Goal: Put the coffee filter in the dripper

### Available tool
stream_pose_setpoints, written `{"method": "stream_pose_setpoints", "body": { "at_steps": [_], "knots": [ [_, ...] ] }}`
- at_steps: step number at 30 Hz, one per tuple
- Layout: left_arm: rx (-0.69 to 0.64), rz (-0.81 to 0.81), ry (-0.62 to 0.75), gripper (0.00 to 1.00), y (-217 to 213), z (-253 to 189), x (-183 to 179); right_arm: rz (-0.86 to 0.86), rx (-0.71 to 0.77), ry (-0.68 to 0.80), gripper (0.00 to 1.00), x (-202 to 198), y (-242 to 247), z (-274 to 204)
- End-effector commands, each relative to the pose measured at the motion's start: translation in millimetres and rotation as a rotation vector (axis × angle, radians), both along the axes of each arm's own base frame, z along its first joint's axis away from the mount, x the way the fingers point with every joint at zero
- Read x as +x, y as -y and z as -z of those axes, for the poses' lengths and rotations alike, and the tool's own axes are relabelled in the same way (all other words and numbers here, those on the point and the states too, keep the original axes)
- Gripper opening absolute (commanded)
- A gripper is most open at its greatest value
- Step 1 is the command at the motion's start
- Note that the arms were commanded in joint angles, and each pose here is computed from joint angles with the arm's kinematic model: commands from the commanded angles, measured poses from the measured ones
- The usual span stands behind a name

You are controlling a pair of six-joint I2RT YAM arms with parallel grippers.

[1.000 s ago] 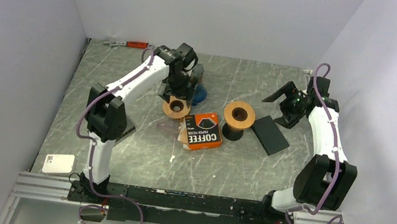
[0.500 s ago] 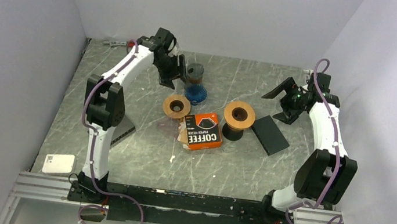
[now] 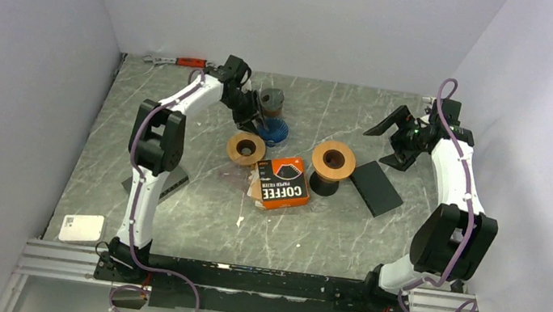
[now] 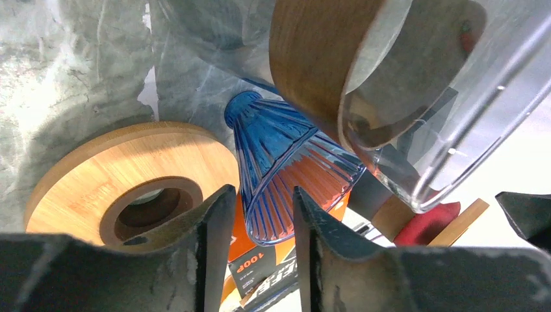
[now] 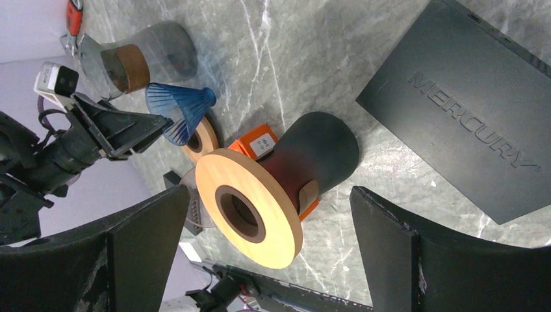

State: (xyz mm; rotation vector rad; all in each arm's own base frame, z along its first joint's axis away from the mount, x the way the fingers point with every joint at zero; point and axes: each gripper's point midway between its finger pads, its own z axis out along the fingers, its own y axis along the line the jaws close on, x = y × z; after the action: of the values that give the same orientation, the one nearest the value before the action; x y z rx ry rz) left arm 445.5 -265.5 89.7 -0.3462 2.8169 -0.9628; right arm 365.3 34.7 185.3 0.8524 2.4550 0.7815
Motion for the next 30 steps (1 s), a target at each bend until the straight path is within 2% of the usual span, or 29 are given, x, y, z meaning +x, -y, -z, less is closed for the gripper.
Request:
{"method": "stream_pose_setpoints", "body": {
  "at_steps": [1,9,19,30],
  "knots": [
    [-0.051,0.005,0.006,0.41,9,0,3,-0.016,0.007,0.046,1.00,7,0,-15],
    [-0.029,0.021,0.005,0.20,4,-1,-5,-0.006,0.010,0.053,1.00,8,-1,-19],
    [-0.020,0.045,0.012,0.00,-2,-11,-21,-0.001,0.001,0.058,1.00,7,1,-23],
    [0.012,0.119,0.093,0.00,0,-49,-38,-0.061,-0.071,0.161,1.00,15,2,-62]
  ]
}}
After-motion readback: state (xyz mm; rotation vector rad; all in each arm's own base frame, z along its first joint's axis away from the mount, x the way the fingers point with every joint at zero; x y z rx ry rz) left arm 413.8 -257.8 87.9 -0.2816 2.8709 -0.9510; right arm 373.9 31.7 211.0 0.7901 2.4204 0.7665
